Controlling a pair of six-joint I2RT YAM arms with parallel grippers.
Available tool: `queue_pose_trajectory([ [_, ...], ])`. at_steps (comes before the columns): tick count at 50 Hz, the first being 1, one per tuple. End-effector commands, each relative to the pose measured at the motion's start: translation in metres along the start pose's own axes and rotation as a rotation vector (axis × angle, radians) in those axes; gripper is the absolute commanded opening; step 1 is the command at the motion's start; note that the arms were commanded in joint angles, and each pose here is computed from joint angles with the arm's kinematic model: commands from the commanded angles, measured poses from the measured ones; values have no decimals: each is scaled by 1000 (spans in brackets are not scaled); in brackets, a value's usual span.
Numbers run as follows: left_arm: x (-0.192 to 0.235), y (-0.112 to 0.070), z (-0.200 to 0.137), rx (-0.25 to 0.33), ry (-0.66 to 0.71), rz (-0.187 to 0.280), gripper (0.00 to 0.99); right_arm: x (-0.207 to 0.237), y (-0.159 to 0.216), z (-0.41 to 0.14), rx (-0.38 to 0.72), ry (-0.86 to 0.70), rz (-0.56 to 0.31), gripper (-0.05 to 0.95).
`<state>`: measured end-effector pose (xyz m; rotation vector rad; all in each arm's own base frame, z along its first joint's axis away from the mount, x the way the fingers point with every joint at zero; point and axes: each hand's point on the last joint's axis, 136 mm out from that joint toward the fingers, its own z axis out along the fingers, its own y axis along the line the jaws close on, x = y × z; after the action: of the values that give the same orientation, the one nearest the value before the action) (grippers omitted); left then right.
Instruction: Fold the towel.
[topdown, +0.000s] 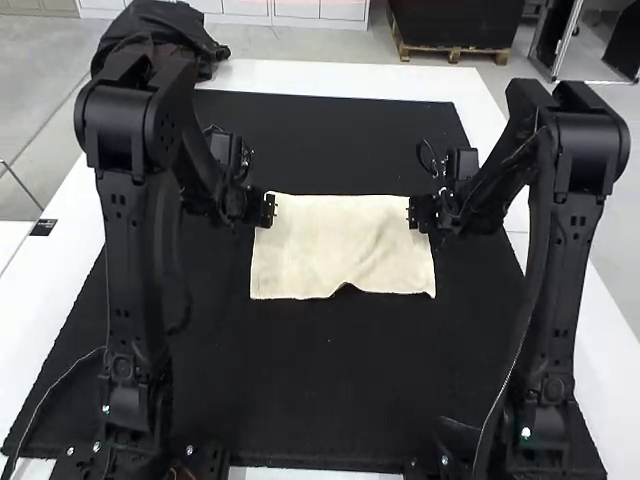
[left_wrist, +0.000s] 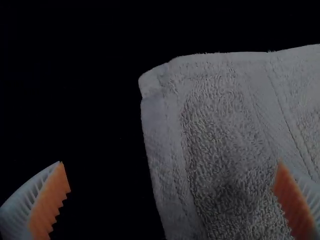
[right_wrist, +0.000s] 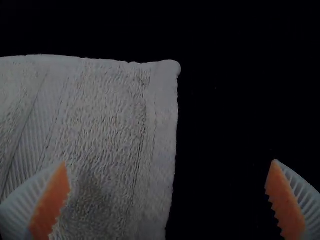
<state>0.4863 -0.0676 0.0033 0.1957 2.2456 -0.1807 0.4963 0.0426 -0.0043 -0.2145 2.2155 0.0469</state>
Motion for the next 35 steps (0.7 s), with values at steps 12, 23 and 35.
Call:
queue_pose_trajectory([
  [12, -6, -8, 8, 20, -12, 11, 957, -5, 2, 5, 3, -10, -36, 905],
  [23, -2, -7, 11, 20, -2, 10, 956, -4, 5, 5, -1, -7, -59, 907],
  [35, 8, -6, 16, 17, 20, 10, 956, 6, 9, 9, -12, 15, -69, 908],
])
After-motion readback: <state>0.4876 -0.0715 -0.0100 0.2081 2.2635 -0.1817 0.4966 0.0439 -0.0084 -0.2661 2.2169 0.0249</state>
